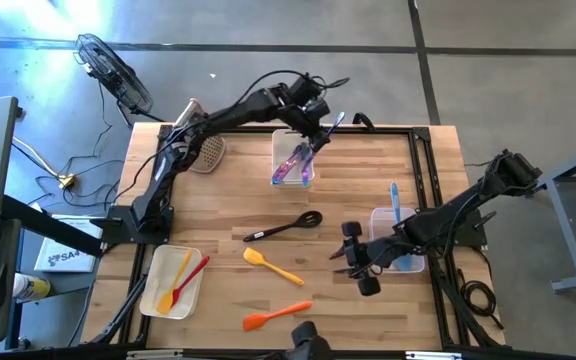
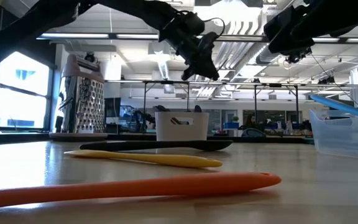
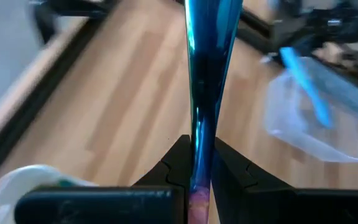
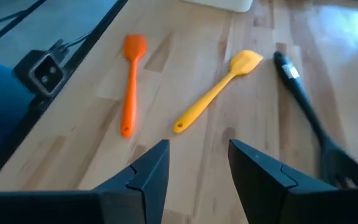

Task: Pick & Place Kitchen Items
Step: Put the blue table knife into the top white bin

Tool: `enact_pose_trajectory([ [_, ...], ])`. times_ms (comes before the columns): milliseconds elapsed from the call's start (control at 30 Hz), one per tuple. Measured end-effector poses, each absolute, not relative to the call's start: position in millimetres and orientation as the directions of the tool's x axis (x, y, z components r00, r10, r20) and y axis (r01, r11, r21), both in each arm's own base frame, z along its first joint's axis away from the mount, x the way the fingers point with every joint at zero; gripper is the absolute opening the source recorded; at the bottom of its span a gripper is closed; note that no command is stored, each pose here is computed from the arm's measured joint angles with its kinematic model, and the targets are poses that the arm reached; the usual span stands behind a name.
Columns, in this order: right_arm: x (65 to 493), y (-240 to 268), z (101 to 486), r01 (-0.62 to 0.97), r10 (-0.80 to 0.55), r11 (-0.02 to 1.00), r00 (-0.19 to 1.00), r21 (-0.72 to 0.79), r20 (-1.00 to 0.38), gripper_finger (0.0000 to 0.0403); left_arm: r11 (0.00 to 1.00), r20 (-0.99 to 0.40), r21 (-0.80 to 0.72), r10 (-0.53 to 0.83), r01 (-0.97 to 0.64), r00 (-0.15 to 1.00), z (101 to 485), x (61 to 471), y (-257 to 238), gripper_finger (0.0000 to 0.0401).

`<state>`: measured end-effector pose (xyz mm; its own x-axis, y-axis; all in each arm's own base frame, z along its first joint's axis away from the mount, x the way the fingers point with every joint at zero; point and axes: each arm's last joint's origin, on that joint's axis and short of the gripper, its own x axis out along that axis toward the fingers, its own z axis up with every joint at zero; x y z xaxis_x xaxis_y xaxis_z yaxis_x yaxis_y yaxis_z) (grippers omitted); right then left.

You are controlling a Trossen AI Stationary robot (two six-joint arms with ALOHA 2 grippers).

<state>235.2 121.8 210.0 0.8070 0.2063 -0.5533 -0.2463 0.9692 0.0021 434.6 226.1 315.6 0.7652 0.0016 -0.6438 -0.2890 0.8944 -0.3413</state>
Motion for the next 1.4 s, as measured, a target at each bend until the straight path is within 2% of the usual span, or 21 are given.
enact_pose_trajectory([
  [267,228,129,206,-0.264,0.228,0.964,0.769,0.029,-0.598,0.0157,0.914,-0.702,-0.255,0.049,-0.316,0.71,313,430,223,0.0031],
  [433,221,129,207,-0.254,0.226,0.966,0.752,0.044,-0.619,0.0157,0.936,-0.662,-0.176,0.116,-0.304,0.741,352,414,206,0.0031],
  [567,220,129,207,-0.243,0.225,0.968,0.744,0.059,-0.629,0.0157,0.952,-0.532,-0.105,0.191,-0.288,0.825,402,394,193,0.0031],
  [700,221,129,207,-0.238,0.236,0.968,0.742,0.083,-0.627,0.0157,0.967,-0.33,-0.014,0.236,-0.255,0.914,452,375,178,0.0031],
  [833,220,133,208,-0.25,0.26,0.963,0.745,0.104,-0.614,0.0157,0.974,-0.235,0.062,0.227,-0.219,0.945,470,372,166,0.0031],
  [1000,216,138,210,-0.256,0.285,0.957,0.743,0.136,-0.606,0.0157,0.972,-0.322,0.061,0.234,-0.226,0.917,461,370,163,0.0031],
  [1167,211,140,216,-0.25,0.294,0.955,0.754,0.157,-0.588,0.0157,0.972,-0.487,0.074,0.231,-0.223,0.842,459,354,133,0.0031],
  [1400,211,140,219,-0.237,0.284,0.959,0.774,0.157,-0.566,0.0157,0.942,-0.415,0.197,0.332,-0.273,0.847,514,286,50,0.0031],
])
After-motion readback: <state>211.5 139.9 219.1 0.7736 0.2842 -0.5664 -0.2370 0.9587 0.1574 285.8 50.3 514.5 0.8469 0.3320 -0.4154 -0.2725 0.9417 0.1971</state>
